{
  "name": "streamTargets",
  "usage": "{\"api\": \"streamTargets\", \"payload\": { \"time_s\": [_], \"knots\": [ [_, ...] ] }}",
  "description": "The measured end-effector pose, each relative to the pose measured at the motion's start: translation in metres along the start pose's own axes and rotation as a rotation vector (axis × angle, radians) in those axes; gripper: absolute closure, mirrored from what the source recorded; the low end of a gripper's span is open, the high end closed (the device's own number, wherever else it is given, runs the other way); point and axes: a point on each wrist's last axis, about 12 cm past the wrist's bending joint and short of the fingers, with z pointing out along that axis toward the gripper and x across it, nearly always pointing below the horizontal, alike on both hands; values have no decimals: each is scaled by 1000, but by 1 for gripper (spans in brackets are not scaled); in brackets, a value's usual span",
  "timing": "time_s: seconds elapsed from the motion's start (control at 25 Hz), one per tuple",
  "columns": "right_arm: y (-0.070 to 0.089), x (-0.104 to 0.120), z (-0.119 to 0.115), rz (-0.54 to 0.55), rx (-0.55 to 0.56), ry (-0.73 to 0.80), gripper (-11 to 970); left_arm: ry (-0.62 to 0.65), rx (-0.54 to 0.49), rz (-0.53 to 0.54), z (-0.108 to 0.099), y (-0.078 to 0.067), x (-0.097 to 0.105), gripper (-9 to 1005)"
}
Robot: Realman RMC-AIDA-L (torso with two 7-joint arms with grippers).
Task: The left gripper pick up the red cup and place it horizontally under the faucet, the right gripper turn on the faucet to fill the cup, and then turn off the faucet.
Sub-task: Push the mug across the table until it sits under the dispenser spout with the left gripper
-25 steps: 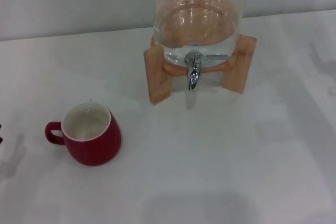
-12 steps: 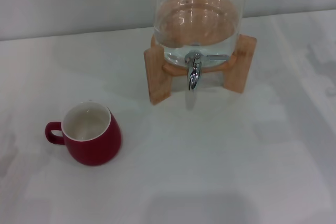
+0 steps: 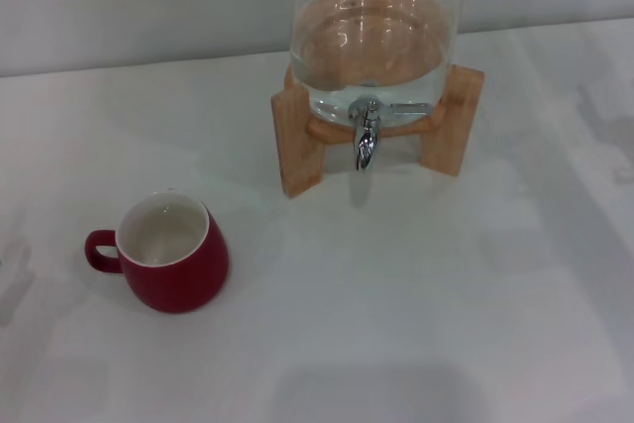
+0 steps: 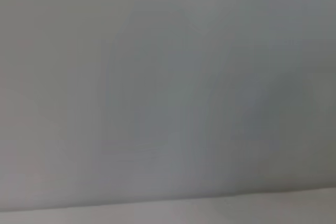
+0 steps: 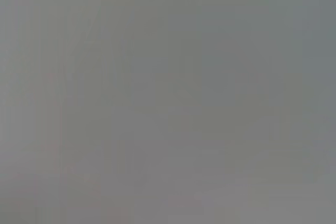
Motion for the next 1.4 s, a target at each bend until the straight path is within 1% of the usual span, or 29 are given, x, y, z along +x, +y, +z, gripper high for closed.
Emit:
{"api": "streamTargets", "payload": {
  "time_s": [0.2, 0.4, 0.6, 0.92, 1.08, 1.4],
  "knots": [
    [1, 1, 0, 1, -5, 3, 149, -9, 21, 12, 7, -2, -4, 136],
    [2, 1, 1, 1, -8, 4, 149, -10, 83, 23, 18, -12, -6, 138],
    [2, 1, 0, 1, -12, 7, 149, -4, 112, 27, 19, -19, -5, 139],
    [2, 2, -1, 0, -12, 9, 149, 12, 108, 35, 11, -28, 4, 141],
    [4, 2, -1, -2, -25, 15, 149, 21, 106, 24, 2, -34, 11, 142],
    [6, 3, -1, -4, -39, 19, 149, 16, 97, 15, -11, -40, 16, 144]
  ]
}}
